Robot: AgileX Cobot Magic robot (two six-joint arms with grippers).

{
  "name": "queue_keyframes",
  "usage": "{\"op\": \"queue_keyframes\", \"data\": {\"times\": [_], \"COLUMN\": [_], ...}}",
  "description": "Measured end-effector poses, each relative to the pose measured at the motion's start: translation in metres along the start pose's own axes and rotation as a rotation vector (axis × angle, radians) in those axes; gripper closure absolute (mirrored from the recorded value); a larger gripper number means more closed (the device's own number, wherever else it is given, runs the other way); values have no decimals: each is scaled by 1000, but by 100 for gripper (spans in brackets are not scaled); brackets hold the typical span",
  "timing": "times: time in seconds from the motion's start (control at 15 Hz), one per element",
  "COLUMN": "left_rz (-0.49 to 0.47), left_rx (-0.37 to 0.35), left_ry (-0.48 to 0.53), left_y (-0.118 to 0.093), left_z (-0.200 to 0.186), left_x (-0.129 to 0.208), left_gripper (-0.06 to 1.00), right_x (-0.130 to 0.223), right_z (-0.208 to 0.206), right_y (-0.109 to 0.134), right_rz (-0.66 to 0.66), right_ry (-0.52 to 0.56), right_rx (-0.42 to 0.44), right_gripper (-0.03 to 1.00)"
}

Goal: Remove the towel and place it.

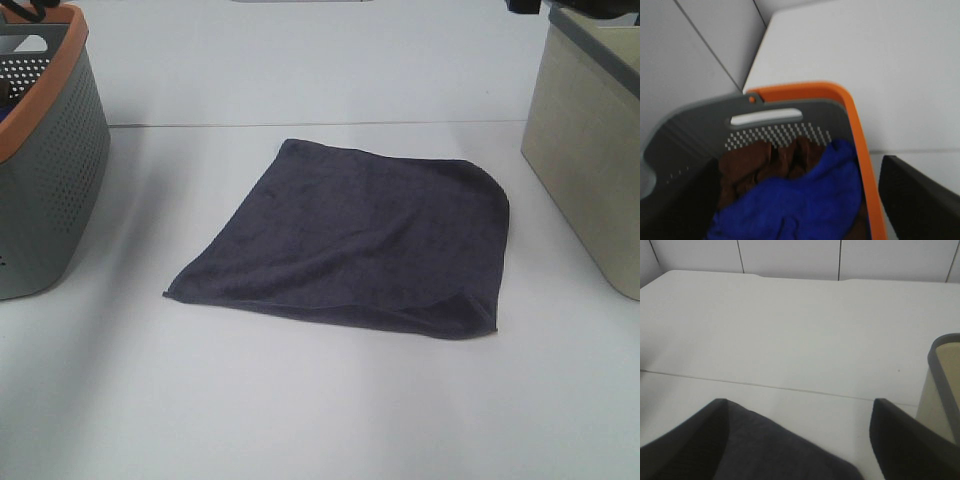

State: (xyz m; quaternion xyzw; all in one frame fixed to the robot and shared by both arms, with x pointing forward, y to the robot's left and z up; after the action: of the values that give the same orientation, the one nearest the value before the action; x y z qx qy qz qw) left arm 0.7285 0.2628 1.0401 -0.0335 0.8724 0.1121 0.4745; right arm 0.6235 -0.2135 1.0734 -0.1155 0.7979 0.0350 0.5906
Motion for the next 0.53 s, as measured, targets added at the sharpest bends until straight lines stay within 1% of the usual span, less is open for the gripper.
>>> {"op": "queue_keyframes", "data": {"times": [0.07, 0.13, 0.2, 0.27, 0.33, 0.4, 0.53], "left_rz": [-17, -39, -50, -39, -31, -36, -34], "left_rx": [55, 116, 188, 248, 301, 333, 342], "left_ry": [78, 124, 164, 192, 214, 224, 223], "left_y": [-2, -5, -9, -13, -18, -20, -16], "left_z": [-1, -4, -10, -18, -28, -39, -54], "left_x": [6, 5, 1, -5, -12, -22, -37], "left_gripper": [13, 13, 13, 14, 14, 14, 14], "right_x": [-5, -8, -17, -25, -28, -33, -44], "right_z": [4, 8, 11, 12, 12, 8, -1], "right_y": [-8, -19, -28, -37, -40, -44, -54], "right_rz": [61, 106, 124, 112, 82, 46, 6], "right_ry": [45, 100, 135, 171, 235, 300, 388], "right_rx": [-27, -56, -81, -94, -114, -115, -73], "right_gripper": [20, 20, 21, 21, 21, 21, 21]}}
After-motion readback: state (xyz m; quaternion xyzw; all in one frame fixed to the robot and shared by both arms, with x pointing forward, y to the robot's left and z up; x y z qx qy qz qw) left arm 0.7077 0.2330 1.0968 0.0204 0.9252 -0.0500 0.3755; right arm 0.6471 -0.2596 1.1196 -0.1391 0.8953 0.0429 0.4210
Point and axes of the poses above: a point on each arm's last joint axis where the gripper is mounted, z pointing out along that axis toward the gripper, y along the wrist's bending axis when the last joint is at zero, x = y × z, the point moved 7 cm from there along z, pointing out along that axis toward the gripper, and after that the axes turned 6 degrees about -z, right-handed, at the moved point
